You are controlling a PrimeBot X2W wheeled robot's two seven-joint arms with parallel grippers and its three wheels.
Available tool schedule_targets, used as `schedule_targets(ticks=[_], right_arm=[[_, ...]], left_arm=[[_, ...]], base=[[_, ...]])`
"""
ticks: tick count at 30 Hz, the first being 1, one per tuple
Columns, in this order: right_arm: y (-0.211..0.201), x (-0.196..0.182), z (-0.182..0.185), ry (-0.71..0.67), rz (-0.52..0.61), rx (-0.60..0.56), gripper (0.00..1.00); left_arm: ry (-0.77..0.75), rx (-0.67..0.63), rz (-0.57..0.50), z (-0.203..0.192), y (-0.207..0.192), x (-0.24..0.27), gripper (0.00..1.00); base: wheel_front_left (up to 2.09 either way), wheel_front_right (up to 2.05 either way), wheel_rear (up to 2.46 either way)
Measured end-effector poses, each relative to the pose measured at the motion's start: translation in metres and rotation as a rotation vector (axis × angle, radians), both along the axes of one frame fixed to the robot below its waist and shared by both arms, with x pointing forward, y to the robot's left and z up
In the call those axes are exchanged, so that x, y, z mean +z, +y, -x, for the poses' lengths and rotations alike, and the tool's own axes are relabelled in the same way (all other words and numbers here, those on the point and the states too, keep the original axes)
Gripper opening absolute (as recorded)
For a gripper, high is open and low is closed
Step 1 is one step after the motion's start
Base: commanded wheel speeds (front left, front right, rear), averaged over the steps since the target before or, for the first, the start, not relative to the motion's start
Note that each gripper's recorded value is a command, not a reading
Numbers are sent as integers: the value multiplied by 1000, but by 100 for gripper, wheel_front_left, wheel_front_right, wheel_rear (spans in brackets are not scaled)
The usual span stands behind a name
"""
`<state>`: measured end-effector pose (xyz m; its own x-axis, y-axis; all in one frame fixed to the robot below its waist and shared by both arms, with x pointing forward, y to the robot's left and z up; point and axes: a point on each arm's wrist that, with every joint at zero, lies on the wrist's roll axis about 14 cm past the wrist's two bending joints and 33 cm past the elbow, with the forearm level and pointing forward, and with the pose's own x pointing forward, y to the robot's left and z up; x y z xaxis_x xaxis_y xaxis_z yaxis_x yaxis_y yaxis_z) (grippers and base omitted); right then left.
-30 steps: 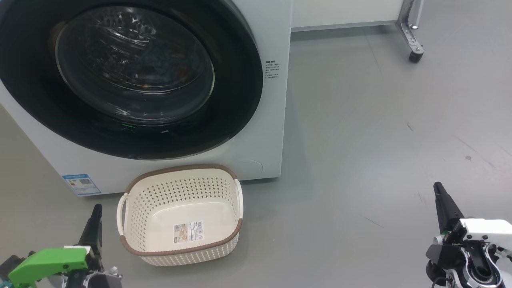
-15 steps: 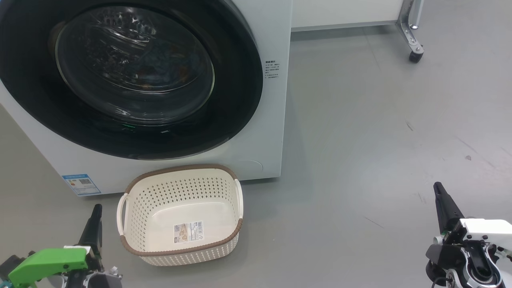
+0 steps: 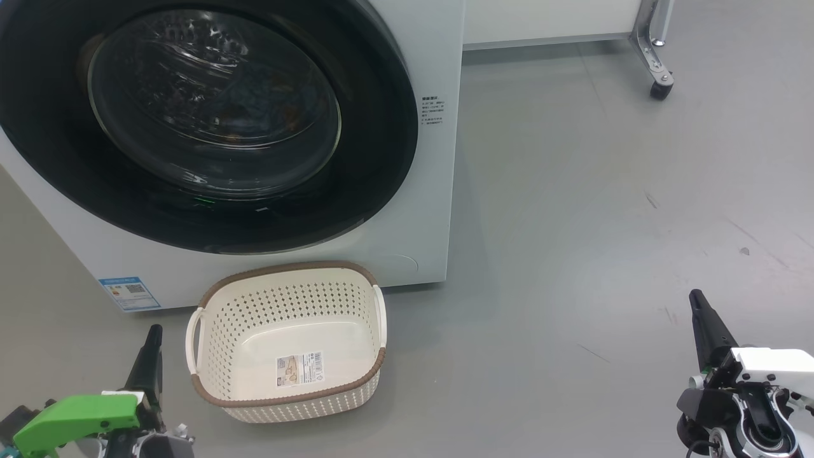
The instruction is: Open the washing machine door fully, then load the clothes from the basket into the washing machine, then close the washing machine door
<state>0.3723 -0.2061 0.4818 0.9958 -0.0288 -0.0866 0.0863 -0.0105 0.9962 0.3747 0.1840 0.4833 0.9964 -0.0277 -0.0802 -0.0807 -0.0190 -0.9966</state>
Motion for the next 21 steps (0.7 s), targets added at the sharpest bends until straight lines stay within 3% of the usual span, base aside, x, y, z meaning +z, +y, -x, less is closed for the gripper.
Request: schedule_targets(ticks=[21], right_arm=[[0,0,0,0,0,0,0]], left_arm=[[0,0,0,0,0,0,0]], base=[[0,0,0]])
